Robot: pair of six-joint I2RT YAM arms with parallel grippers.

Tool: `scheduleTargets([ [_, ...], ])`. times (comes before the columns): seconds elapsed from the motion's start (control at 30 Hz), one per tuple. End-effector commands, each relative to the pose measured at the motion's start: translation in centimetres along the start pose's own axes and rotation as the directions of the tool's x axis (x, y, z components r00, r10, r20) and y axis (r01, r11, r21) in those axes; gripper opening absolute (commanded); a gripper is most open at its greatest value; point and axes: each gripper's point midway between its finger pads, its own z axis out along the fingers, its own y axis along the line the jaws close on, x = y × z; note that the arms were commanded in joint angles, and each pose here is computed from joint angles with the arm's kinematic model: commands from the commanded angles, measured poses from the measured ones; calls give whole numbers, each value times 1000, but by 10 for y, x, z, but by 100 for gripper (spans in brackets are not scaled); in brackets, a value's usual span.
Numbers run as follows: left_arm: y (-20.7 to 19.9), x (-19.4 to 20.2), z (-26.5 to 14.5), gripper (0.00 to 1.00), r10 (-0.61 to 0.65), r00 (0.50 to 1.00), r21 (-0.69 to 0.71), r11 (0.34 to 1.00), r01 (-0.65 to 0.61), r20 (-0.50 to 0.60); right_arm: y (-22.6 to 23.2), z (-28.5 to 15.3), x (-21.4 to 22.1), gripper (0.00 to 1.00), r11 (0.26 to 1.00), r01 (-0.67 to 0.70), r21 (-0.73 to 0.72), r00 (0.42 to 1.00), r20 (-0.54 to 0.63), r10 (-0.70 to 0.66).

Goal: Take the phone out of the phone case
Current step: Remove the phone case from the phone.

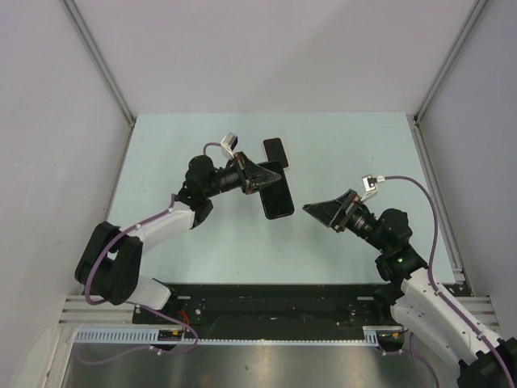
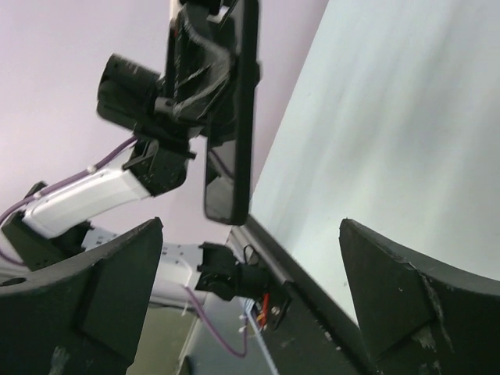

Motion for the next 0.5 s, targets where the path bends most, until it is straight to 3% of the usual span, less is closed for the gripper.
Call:
scheduleTargets([
  [0.0,-56,-9,-9,0,96,994,122,987,-100,43,1,-6,-7,97,998,65,-6,998,-23,-65],
  [0.33,-71,-7,-15,0,98,994,146,984,-105,48,38,16,-2,79,975,25,-219,996,-81,-43],
  [0.47,-69,-8,-17,0,98,994,140,985,-105,50,51,20,2,65,961,7,-276,995,-89,-33],
])
